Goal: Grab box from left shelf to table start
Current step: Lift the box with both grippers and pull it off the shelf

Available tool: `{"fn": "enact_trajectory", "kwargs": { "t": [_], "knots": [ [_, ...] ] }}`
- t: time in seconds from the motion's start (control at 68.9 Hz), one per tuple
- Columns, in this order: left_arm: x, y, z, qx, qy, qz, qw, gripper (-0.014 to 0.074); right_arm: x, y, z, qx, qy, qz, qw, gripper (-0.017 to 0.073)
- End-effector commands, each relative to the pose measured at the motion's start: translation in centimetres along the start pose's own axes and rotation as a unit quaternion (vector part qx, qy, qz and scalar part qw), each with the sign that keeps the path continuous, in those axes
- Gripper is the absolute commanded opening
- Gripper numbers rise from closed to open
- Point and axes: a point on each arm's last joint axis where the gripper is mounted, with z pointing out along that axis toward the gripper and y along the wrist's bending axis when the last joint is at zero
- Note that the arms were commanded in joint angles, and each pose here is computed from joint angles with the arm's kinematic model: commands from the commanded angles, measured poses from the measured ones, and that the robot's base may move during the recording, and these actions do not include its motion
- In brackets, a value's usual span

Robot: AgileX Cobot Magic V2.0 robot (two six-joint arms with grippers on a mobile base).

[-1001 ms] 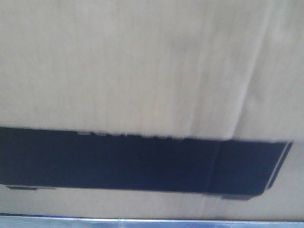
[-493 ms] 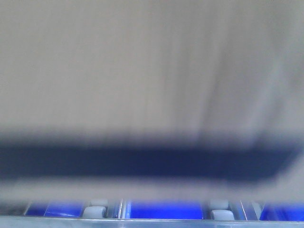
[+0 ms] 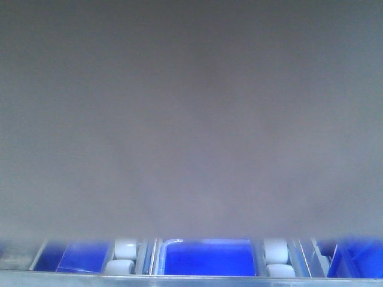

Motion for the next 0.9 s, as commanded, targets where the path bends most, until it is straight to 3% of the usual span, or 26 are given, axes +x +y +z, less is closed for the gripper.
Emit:
{"fn": "enact_trajectory", "kwargs": {
  "t": [0.0,0.392,0.885],
  "knots": [
    [-1.5,-0.9,-1.9,0.048,-0.098,-0.018,0.994,-0.0092,-1.5,0.3,-1.3,0.004,-0.092,-0.012,0.996,0.0049],
    [-1.1,-1.0,-3.3,0.061,-0.13,-0.02,0.989,-0.0092,-0.3,1.0,-4.5,-0.015,-0.163,-0.019,0.986,0.0049],
    [-1.2,-1.1,-3.3,0.064,-0.133,-0.022,0.989,-0.0092,-0.3,1.1,-4.5,-0.015,-0.165,-0.02,0.986,0.0049]
  ]
}}
